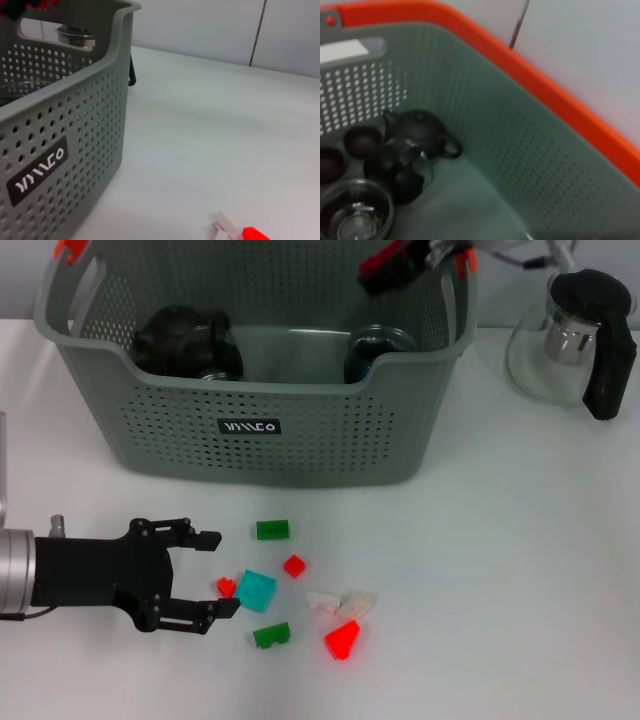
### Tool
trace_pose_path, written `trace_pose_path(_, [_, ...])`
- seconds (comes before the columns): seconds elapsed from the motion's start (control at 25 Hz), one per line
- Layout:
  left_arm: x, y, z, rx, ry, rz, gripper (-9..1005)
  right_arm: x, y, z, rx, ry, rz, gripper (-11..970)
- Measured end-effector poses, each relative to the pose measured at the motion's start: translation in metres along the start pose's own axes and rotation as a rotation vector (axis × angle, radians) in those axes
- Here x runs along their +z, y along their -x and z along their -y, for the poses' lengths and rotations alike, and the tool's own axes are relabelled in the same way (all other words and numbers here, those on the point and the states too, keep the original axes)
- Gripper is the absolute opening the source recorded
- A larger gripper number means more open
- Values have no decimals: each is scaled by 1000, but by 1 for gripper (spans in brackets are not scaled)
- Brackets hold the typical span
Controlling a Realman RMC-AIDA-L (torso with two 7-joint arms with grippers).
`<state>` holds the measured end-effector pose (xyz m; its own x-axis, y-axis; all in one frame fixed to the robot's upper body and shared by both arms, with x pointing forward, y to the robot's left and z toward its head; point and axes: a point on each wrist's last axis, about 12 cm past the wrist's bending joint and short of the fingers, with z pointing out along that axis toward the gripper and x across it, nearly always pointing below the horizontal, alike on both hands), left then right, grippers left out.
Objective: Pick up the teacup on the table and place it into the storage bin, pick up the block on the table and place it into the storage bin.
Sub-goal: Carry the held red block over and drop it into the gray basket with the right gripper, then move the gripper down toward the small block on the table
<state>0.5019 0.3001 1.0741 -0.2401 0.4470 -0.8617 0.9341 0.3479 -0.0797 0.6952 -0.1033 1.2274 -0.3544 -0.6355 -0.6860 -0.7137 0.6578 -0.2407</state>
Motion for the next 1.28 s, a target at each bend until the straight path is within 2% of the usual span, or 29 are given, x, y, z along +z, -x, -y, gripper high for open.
trace_pose_path(0.2, [0, 0, -1, -1, 6, -3, 846, 11, -7, -9, -26, 7, -26, 711])
trace_pose_path(0.44, [0, 0, -2, 0, 7, -3, 847, 12, -6, -11, -30, 11, -27, 725])
trace_pose_path(0.88, [-2, -1, -1, -10, 16, 4, 846, -4, 8, -10, -47, 18, 3, 755])
trace_pose_path(1.12, [-5, -3, 0, -18, 23, 9, 846, -14, 10, -4, -32, -8, 34, 859])
trace_pose_path(1.28, [-5, -4, 0, -19, 22, 9, 846, -33, 13, -2, -34, -1, 81, 928])
